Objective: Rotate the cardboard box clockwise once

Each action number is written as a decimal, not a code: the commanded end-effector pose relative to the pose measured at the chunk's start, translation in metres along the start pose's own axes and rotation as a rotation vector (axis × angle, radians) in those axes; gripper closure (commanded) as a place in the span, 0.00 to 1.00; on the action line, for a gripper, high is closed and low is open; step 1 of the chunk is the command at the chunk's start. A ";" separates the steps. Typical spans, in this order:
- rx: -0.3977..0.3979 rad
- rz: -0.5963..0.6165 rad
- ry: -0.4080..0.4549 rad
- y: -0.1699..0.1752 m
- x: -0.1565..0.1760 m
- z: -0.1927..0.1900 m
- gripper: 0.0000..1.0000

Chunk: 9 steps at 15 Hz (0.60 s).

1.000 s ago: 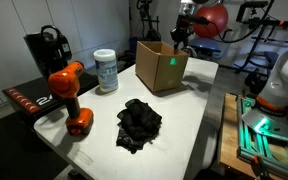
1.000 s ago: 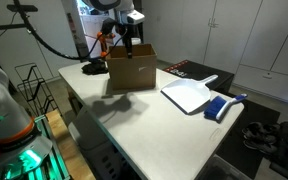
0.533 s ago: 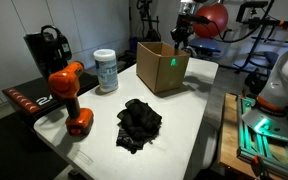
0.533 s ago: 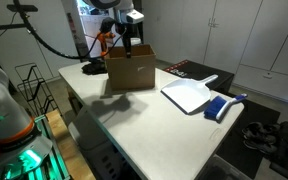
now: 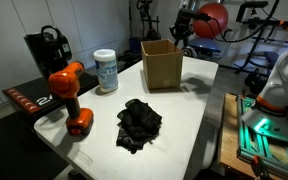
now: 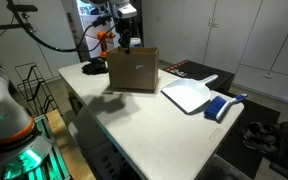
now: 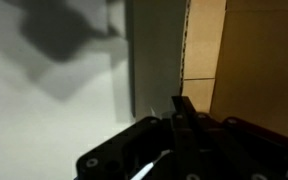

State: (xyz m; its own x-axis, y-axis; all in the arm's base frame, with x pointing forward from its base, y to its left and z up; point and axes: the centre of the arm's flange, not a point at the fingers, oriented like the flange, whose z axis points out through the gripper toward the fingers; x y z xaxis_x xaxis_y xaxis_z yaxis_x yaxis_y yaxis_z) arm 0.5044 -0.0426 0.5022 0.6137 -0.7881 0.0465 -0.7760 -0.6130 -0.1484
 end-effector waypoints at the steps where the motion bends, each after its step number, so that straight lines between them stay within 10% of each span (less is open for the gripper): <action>1: -0.022 0.201 0.007 0.011 -0.021 -0.011 0.99; 9: -0.006 0.586 0.032 0.047 -0.032 -0.009 0.99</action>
State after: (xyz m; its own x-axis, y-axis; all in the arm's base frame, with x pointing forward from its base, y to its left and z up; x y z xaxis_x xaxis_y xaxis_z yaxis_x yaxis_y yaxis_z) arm 0.4709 -0.0483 0.5061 0.1960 -0.9804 -0.0185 -0.9711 -0.1915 -0.1427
